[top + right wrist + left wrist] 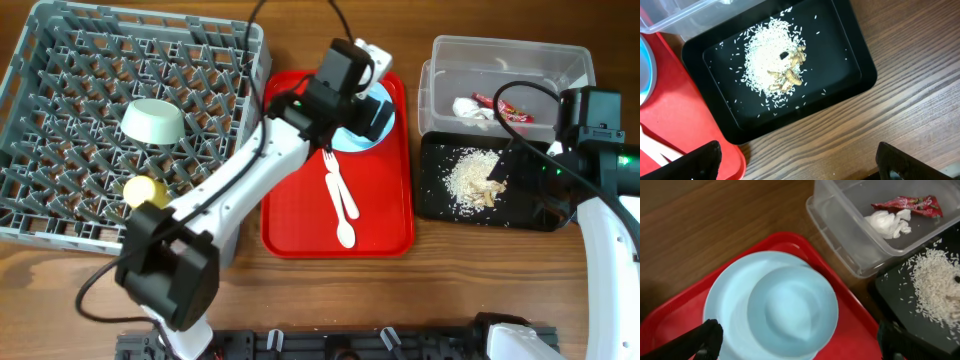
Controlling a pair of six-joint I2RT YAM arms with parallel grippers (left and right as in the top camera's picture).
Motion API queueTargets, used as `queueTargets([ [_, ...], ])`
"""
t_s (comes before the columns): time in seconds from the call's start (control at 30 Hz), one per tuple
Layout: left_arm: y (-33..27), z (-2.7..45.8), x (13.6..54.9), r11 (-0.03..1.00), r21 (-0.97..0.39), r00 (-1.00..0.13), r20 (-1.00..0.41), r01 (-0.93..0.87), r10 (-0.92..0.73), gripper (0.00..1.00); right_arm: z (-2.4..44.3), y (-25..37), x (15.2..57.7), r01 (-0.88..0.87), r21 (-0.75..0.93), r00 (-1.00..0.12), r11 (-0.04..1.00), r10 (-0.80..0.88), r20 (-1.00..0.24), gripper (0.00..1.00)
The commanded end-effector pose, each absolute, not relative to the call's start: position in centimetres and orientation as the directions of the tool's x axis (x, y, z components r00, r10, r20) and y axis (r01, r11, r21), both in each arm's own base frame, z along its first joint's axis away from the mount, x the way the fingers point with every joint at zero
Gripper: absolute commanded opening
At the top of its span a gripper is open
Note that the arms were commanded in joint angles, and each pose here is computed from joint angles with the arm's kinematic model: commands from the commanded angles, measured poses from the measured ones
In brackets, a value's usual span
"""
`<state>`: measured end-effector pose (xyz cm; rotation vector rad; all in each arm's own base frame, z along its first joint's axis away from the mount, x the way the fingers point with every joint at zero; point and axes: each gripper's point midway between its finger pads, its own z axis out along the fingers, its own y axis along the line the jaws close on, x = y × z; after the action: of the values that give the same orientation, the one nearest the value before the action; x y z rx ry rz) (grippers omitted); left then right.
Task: Sort waste into correct bins and load items into the dishwasher rack
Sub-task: 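Move the left gripper to the tray and grasp the light blue bowl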
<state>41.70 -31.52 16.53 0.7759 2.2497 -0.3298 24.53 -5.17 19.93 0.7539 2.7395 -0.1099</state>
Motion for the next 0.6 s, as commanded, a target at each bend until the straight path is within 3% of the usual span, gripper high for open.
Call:
queueTargets([
  [0.0,-33.6,13.3,41.8,0.735,0.051,-0.516,-0.680,0.676,0.521,0.99,20.0,-5.1,24.4,0.490,0.008,-0.830,0.872,0.470,-0.300,1.00],
  [0.23,-34.6,7.3,40.6,0.712,0.043,-0.558,-0.589,0.700,0.584,0.95,19.9,-5.1,24.4,0.491,0.008,-0.831,0.871,0.471,-0.298,1.00],
  [0.47,-33.2,3.6,38.8,0.707,0.032,-0.616,-0.465,0.706,0.636,0.68,19.9,-5.1,24.4,0.490,0.008,-0.831,0.872,0.470,-0.299,1.00],
  [0.57,-32.2,2.9,37.7,0.707,0.027,-0.638,-0.405,0.707,0.654,0.49,20.0,-5.1,24.4,0.491,0.008,-0.830,0.871,0.470,-0.299,1.00],
])
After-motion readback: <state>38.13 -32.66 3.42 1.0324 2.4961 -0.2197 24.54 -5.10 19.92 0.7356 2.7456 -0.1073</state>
